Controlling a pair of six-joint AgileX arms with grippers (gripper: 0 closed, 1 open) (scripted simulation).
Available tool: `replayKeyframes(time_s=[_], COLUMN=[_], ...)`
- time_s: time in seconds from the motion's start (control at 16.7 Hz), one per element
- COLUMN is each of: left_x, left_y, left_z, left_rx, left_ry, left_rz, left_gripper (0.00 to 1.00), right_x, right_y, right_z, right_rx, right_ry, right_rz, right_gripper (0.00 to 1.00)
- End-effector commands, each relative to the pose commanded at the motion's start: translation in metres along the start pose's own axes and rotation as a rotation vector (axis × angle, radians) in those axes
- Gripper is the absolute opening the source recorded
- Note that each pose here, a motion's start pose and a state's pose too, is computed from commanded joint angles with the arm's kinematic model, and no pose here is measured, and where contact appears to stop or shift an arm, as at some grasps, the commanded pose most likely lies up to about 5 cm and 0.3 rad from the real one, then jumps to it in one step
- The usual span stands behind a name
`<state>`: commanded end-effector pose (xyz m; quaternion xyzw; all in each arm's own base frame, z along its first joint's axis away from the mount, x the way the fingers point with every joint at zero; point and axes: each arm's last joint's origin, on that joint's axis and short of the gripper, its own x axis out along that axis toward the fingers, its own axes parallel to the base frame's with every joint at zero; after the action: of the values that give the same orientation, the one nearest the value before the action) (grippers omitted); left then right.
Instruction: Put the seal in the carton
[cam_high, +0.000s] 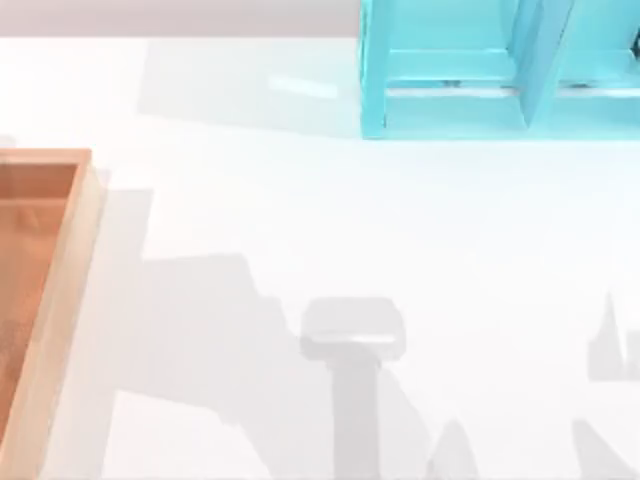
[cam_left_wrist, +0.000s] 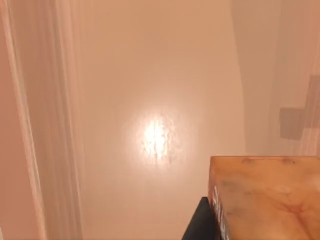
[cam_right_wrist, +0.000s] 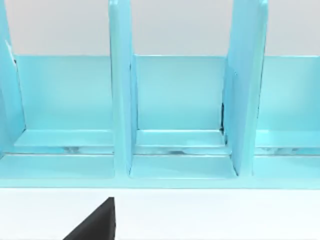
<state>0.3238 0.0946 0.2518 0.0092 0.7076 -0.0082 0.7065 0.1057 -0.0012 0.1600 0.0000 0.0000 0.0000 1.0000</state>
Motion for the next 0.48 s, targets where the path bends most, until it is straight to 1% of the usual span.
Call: replayKeyframes(time_s=[0.3, 0.48], left_x=[0.046, 0.053], left_y=[0.001, 0.001], left_z=[-0.001, -0.002], left_rx=[-0.004, -0.005], left_ry=[-0.004, -0.003], left_rz=[0.000, -0.001], left_gripper=[0.00, 0.00], right_x=[0.000, 0.000], right_y=[0.000, 0.000], right_z=[0.000, 0.000], right_rx=[0.000, 0.000], right_ry=[0.000, 0.000], right_rz=[0.000, 0.000], right_gripper=[1.00, 1.00])
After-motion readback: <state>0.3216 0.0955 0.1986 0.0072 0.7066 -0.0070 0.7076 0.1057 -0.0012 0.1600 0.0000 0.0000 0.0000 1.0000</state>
